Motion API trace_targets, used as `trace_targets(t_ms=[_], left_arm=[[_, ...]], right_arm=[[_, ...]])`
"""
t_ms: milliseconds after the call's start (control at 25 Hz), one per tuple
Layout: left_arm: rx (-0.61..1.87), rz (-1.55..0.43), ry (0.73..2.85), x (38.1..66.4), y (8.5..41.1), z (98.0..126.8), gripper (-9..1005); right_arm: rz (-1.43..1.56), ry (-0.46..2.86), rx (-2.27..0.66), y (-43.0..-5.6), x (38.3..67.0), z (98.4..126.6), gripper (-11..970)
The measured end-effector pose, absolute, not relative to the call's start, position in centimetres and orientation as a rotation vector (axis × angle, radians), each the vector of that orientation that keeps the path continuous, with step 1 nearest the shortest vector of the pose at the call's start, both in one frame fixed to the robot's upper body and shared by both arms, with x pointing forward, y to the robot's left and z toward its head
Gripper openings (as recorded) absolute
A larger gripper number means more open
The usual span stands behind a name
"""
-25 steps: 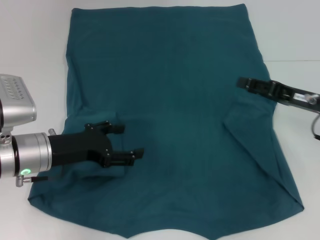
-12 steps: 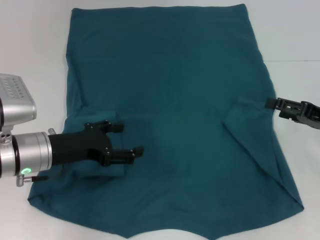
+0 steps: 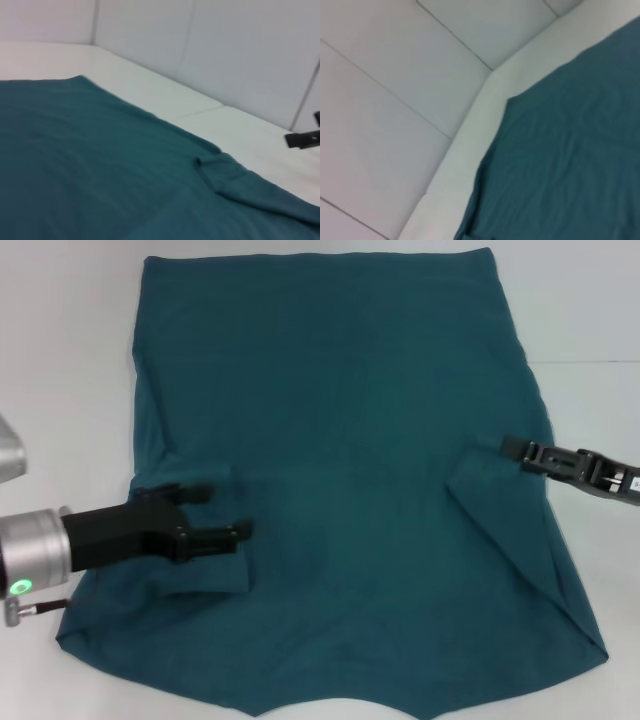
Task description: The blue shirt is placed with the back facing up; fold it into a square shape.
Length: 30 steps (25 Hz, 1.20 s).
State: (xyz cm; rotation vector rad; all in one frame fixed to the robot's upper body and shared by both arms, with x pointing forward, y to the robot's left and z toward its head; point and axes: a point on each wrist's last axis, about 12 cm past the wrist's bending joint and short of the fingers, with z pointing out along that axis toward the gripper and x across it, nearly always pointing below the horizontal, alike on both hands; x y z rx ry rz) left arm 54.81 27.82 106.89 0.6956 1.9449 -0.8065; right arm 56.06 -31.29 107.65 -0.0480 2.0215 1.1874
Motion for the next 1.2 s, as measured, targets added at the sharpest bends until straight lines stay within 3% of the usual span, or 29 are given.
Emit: trace_targets(t_ms=[680,1200], left_arm=[[0.294,-0.698,2.137,51.3,34.3,105.0,937],[0.248,-0.701,2.244,49.2,36.1,104.7,936]], right_arm=[[1.150,1.983,-0.187,-28.6,56.6,107.3,907],[1.147,1.982,-0.193,-28.6,57.1,107.7,907]])
